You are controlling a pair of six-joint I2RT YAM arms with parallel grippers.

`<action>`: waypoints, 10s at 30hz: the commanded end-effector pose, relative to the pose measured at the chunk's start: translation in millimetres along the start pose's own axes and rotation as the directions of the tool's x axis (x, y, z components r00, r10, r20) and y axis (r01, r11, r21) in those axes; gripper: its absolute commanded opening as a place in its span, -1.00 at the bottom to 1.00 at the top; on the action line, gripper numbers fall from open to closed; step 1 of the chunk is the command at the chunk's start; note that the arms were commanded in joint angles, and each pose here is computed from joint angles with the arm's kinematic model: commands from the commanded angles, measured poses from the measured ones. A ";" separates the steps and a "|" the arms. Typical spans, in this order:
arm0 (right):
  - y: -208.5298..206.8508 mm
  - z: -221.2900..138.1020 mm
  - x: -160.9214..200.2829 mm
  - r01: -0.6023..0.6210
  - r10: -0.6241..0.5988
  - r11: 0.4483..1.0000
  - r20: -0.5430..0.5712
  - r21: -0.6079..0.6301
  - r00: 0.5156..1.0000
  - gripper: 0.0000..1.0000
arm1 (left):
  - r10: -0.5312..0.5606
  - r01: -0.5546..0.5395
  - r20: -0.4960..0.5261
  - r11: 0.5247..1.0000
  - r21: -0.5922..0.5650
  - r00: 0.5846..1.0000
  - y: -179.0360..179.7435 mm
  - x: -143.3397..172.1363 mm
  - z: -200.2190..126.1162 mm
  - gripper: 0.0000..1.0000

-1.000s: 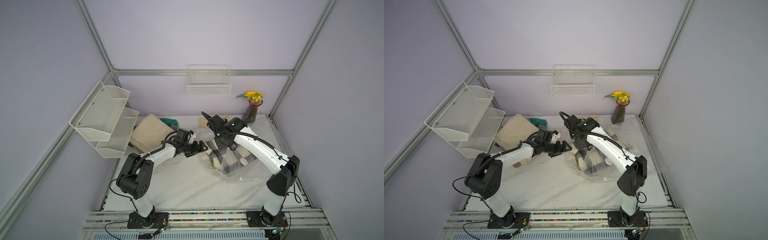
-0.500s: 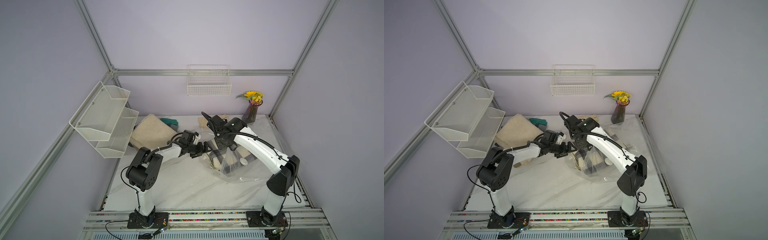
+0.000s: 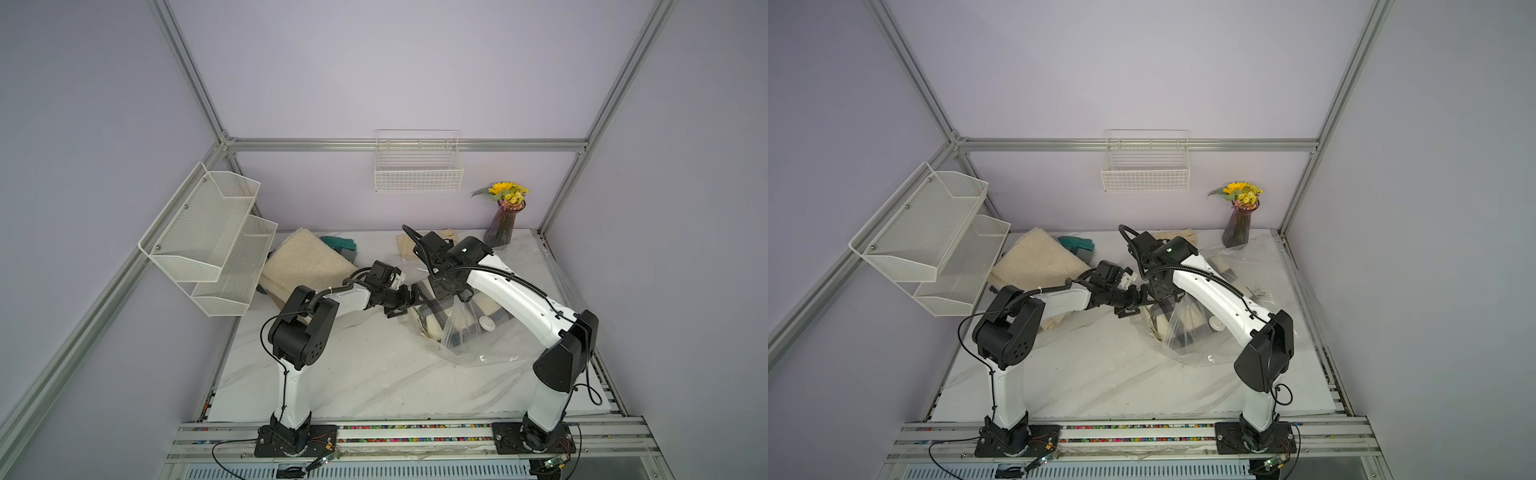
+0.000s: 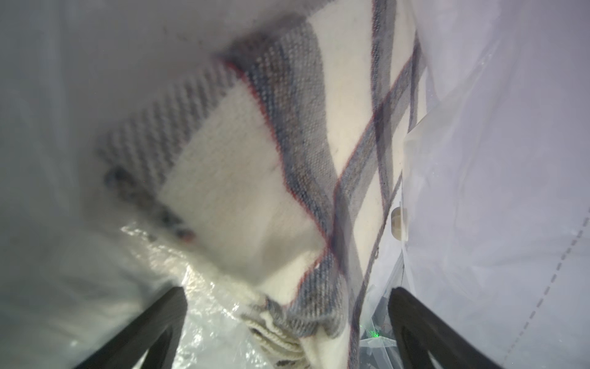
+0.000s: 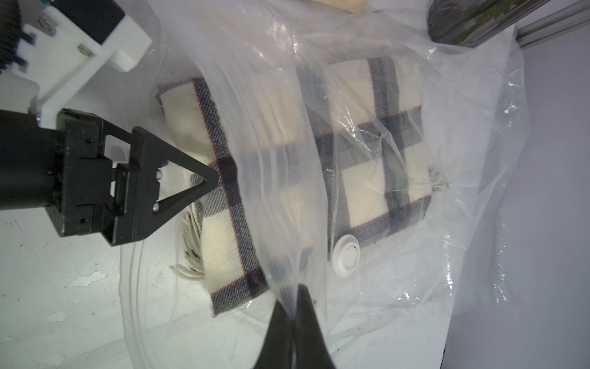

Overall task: Take the scarf out of the vacuum bag
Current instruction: Take out the scarf from the vacuum bag, then place the scarf at the center of the board.

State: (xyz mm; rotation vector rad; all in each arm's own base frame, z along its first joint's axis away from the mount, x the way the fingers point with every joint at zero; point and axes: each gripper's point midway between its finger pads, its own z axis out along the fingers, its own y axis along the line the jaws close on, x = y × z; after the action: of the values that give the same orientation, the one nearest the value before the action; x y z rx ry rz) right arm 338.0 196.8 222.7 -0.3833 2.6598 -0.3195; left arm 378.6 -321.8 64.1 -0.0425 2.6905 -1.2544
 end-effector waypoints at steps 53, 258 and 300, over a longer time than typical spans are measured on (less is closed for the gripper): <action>32.9 -22.2 8.2 -0.020 0.030 0.967 0.038 -0.254 0.999 -1.00 | 0.025 -0.031 -0.052 0.991 -0.129 0.998 -3.5 -5.8 31.1 0.78; -3.0 92.7 27.0 -0.187 0.159 0.884 -0.099 -0.428 0.982 -1.00 | 0.411 -0.171 0.461 0.862 -0.477 0.787 -59.9 -89.1 -439.0 -1.00; 1.8 99.5 28.4 -0.176 0.138 0.885 -0.119 -0.432 0.983 -1.00 | 0.462 -0.007 0.317 0.574 -0.819 0.828 70.3 -218.8 -411.0 -1.00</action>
State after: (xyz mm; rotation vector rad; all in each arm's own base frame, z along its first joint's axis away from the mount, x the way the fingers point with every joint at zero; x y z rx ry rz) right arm 358.4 171.8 126.5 -0.2455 2.8059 0.3540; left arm 508.8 62.5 284.9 -0.1479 2.4940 0.0962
